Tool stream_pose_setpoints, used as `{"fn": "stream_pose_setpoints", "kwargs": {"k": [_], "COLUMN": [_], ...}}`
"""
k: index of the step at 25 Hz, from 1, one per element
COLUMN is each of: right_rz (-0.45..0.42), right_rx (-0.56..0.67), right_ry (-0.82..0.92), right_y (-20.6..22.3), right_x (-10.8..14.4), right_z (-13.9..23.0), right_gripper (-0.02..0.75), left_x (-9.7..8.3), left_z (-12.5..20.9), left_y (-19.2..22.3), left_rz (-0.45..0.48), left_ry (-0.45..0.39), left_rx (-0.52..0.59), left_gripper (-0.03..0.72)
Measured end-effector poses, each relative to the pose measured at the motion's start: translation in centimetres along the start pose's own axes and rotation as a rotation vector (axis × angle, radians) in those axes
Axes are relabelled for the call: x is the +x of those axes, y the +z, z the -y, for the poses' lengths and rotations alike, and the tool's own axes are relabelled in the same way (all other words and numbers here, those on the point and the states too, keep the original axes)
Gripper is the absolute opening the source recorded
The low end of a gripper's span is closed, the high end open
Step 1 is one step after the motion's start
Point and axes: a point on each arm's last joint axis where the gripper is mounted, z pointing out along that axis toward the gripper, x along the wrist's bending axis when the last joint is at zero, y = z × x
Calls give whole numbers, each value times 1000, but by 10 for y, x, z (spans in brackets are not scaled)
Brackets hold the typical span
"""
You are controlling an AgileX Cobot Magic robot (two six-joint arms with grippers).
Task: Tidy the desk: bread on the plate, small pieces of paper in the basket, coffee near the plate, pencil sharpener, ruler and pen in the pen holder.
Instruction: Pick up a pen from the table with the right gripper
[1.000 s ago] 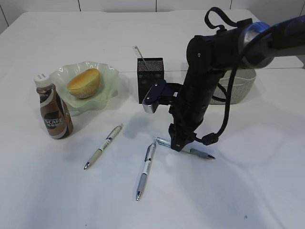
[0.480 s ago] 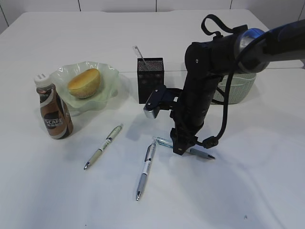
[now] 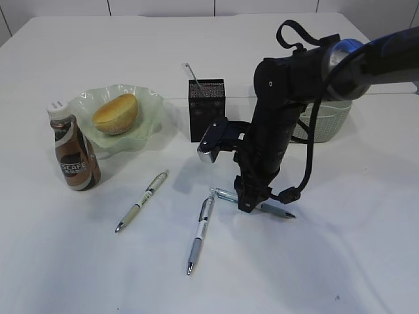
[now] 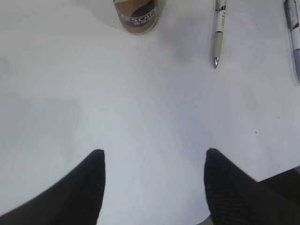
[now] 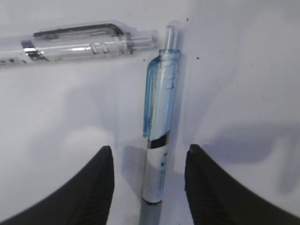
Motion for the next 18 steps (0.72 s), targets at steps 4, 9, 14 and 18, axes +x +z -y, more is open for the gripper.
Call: {"fn": "stream_pose_setpoints", "kwargs": {"k": [4,9,14,18], "right_rz": [0,0,-1,-4], "right_rx": [0,0,1,4], "right_ry": [-2,-2,-2,-4], "right_y": [0,0,1,2], "right_x": [0,0,0,0], "right_z": [0,0,0,0], "right_gripper": [396,396,396,396], "left_x": [0,0,0,0], "left_z": [0,0,0,0], "left_y": [0,0,0,0], "left_rz": [0,0,0,0], "left_ry": [0,0,0,0], "left_rx": [0,0,0,0], "left_gripper": [466,466,466,466]}}
